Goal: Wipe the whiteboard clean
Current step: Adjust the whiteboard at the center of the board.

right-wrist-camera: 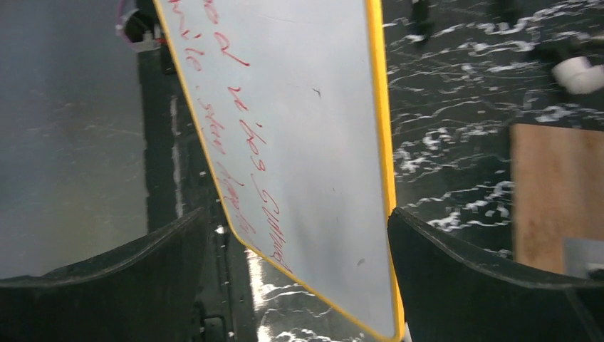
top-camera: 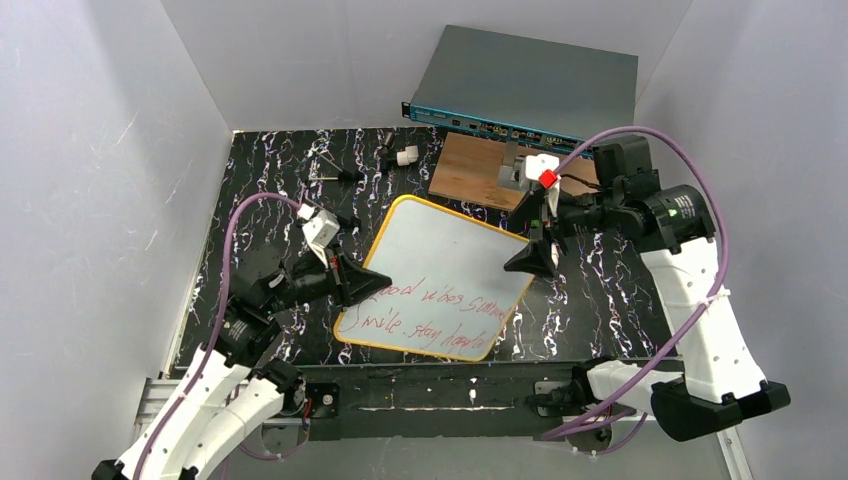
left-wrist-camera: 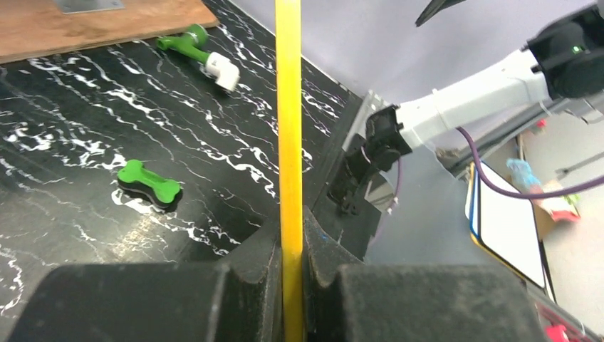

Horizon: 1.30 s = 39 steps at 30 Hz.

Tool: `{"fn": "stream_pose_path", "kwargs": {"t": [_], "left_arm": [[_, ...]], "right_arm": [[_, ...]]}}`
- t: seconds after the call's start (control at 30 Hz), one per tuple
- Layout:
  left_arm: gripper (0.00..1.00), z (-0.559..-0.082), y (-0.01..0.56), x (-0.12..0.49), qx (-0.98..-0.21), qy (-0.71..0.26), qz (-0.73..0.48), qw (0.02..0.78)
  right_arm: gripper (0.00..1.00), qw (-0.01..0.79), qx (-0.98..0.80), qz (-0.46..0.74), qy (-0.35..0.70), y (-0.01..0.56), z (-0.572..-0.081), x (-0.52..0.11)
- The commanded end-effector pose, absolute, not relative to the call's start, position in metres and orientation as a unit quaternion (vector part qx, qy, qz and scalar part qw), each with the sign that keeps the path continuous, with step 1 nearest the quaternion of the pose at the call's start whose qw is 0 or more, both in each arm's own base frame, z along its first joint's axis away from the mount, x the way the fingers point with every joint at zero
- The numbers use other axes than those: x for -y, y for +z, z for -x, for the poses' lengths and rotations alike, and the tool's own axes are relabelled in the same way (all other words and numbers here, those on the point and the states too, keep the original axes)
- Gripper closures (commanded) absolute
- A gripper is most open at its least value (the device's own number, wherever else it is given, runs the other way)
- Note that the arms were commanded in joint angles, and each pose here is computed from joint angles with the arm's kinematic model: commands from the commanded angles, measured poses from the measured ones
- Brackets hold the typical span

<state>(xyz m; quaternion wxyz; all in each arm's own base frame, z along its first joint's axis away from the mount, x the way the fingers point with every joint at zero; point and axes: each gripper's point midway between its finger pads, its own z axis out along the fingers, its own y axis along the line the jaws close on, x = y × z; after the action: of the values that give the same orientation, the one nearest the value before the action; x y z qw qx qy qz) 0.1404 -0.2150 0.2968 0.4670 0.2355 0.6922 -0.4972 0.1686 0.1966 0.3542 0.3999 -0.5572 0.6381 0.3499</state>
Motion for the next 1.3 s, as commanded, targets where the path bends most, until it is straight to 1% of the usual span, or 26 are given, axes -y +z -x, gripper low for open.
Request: {"fn": "stream_pose_path", "kwargs": {"t": [0.0, 0.07, 0.23, 0.33, 0.4, 0.43, 0.5, 0.6, 0.7, 0.77, 0.87, 0.93, 1.03, 1.13, 1.2, 1.27], "left_arm": [[1.00, -0.119, 0.364, 0.227, -0.582, -0.540, -0.330, 0.510], [1.00, -0.120, 0.363, 0.232, -0.574, -0.547, -0.340, 0.506], [1.00, -0.124, 0.359, 0.239, -0.566, -0.563, -0.342, 0.496], [1.00, -0.126, 0.357, 0.240, -0.564, -0.563, -0.343, 0.497], [1.00, -0.126, 0.355, 0.241, -0.563, -0.565, -0.345, 0.495], [1.00, -0.127, 0.354, 0.241, -0.566, -0.563, -0.346, 0.494], [1.00, -0.128, 0.350, 0.240, -0.576, -0.556, -0.345, 0.490], [1.00, -0.132, 0.337, 0.238, -0.596, -0.544, -0.336, 0.485], [1.00, -0.137, 0.329, 0.238, -0.608, -0.540, -0.328, 0.480], [1.00, -0.138, 0.327, 0.239, -0.609, -0.541, -0.326, 0.480], [1.00, -0.139, 0.330, 0.240, -0.600, -0.545, -0.328, 0.485], [1.00, -0.139, 0.334, 0.241, -0.590, -0.549, -0.331, 0.491], [1.00, -0.138, 0.337, 0.243, -0.585, -0.556, -0.334, 0.488], [1.00, -0.137, 0.338, 0.244, -0.582, -0.558, -0.335, 0.487], [1.00, -0.137, 0.338, 0.244, -0.580, -0.558, -0.335, 0.489], [1.00, -0.139, 0.336, 0.244, -0.582, -0.557, -0.332, 0.490]], "right_arm": [[0.02, 0.337, -0.618, 0.567, 0.427, 0.333, -0.146, -0.205], [0.03, 0.313, -0.620, 0.567, 0.442, 0.323, -0.146, -0.209], [0.07, 0.293, -0.631, 0.559, 0.451, 0.320, -0.157, -0.216], [0.13, 0.271, -0.629, 0.555, 0.472, 0.316, -0.153, -0.225], [0.19, 0.262, -0.639, 0.558, 0.459, 0.309, -0.155, -0.226], [0.20, 0.269, -0.640, 0.557, 0.455, 0.314, -0.159, -0.226], [0.19, 0.291, -0.626, 0.555, 0.464, 0.335, -0.156, -0.221], [0.15, 0.312, -0.582, 0.578, 0.480, 0.371, -0.131, -0.210], [0.13, 0.329, -0.579, 0.580, 0.469, 0.378, -0.126, -0.205], [0.13, 0.330, -0.609, 0.559, 0.457, 0.369, -0.140, -0.204], [0.13, 0.333, -0.688, 0.504, 0.401, 0.336, -0.180, -0.199], [0.13, 0.322, -0.721, 0.478, 0.385, 0.315, -0.196, -0.196], [0.14, 0.300, -0.732, 0.466, 0.396, 0.294, -0.203, -0.200], [0.14, 0.289, -0.736, 0.464, 0.400, 0.286, -0.208, -0.202], [0.15, 0.279, -0.729, 0.468, 0.414, 0.285, -0.205, -0.204], [0.18, 0.265, -0.711, 0.473, 0.447, 0.286, -0.194, -0.210]]}}
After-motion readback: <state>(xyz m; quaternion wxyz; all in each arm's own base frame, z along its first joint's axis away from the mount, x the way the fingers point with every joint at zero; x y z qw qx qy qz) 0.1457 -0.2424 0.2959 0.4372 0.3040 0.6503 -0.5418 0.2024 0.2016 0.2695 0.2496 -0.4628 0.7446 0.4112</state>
